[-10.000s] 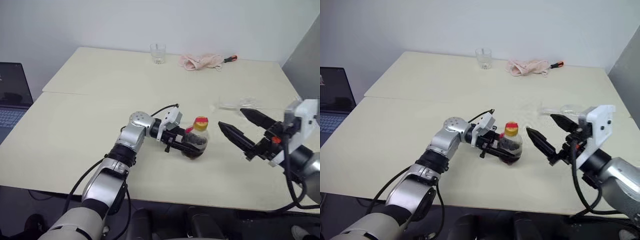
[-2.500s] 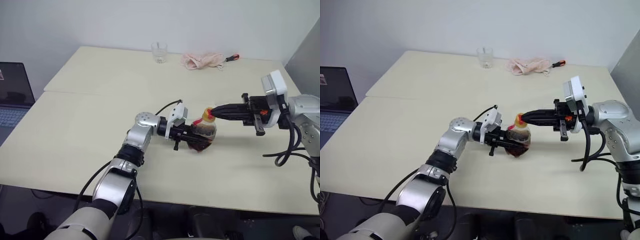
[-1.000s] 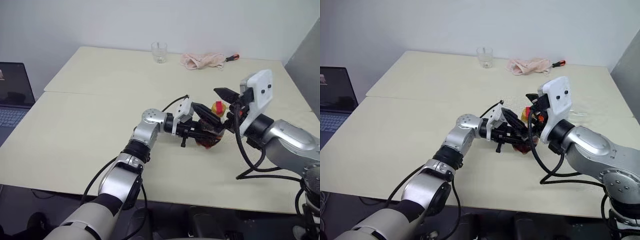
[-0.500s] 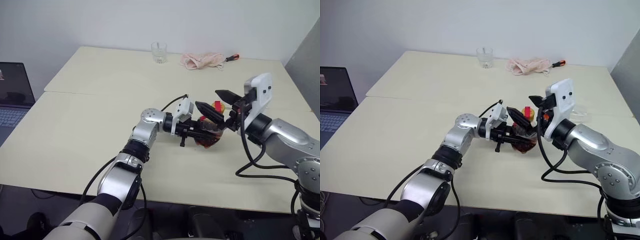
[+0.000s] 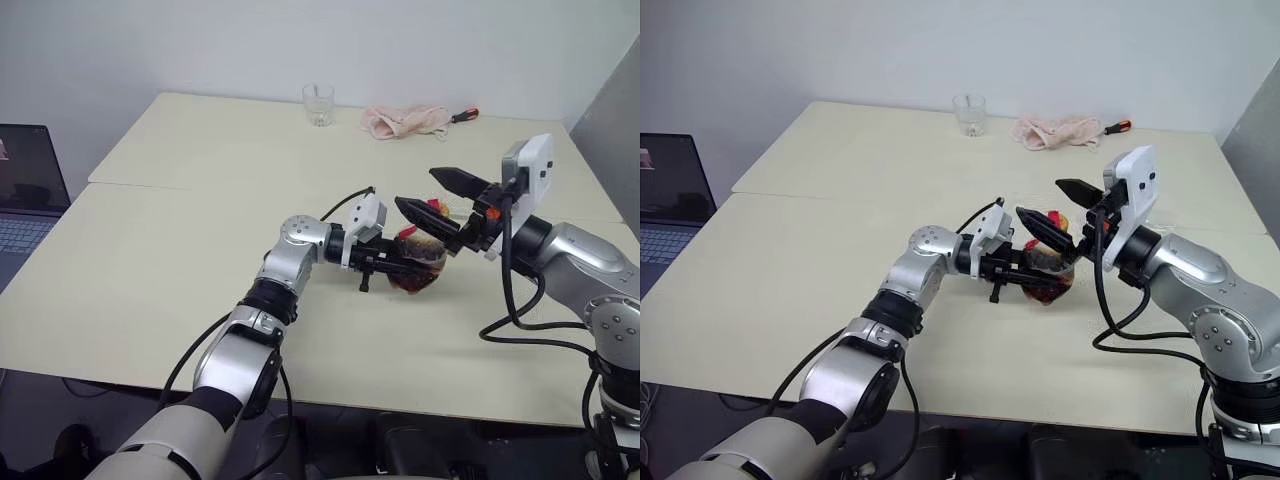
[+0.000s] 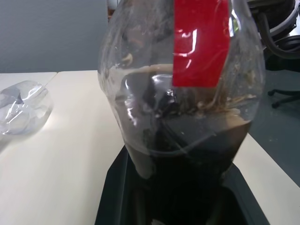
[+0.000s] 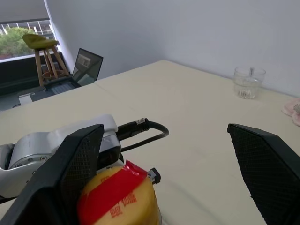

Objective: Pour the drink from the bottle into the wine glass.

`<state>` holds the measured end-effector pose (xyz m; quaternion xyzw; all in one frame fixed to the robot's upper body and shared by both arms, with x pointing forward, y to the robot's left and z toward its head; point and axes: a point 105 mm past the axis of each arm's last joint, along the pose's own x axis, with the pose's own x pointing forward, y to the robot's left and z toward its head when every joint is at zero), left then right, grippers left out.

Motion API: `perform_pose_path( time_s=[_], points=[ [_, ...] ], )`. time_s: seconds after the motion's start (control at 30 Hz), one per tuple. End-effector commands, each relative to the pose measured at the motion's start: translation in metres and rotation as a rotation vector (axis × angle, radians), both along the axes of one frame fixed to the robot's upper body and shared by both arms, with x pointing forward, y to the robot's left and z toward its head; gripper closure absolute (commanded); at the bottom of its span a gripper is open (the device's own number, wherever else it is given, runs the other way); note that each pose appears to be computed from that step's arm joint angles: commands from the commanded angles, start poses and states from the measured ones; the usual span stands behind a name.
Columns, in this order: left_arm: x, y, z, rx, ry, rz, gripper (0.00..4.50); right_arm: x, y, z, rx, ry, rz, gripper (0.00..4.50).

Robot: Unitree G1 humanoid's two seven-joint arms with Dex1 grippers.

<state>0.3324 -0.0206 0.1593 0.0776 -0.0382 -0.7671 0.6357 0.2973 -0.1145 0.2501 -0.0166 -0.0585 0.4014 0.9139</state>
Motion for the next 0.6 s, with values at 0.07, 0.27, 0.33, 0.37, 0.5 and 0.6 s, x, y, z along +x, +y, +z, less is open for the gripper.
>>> perform_pose_path(
  time_s=[0.07,0.27,0.33,0.37,0.5,0.6],
  points=[
    [0.0,0.002,0.018,-0.052,-0.055,0.002,3.82,-0.009,-0.02,0.005,-0.022,-0.029,-0.009,0.0],
    [0.001,0.007,0.016,-0.052,-0.052,0.025,3.82,-0.034,-0.044,0.003,-0.033,-0.01,0.011,0.0],
    [0.001,0.008,0.016,-0.051,-0.051,0.031,3.82,-0.041,-0.051,0.002,-0.029,0.002,0.013,0.0],
    [0.001,0.009,0.015,-0.05,-0.05,0.034,3.82,-0.045,-0.055,0.0,-0.03,0.014,0.016,0.0],
    [0.001,0.012,0.014,-0.048,-0.048,0.048,3.82,-0.052,-0.055,-0.003,-0.049,0.035,0.058,0.0],
    [0.0,0.011,0.013,-0.047,-0.047,0.045,3.82,-0.051,-0.03,0.006,-0.044,0.007,0.145,0.0]
  ],
)
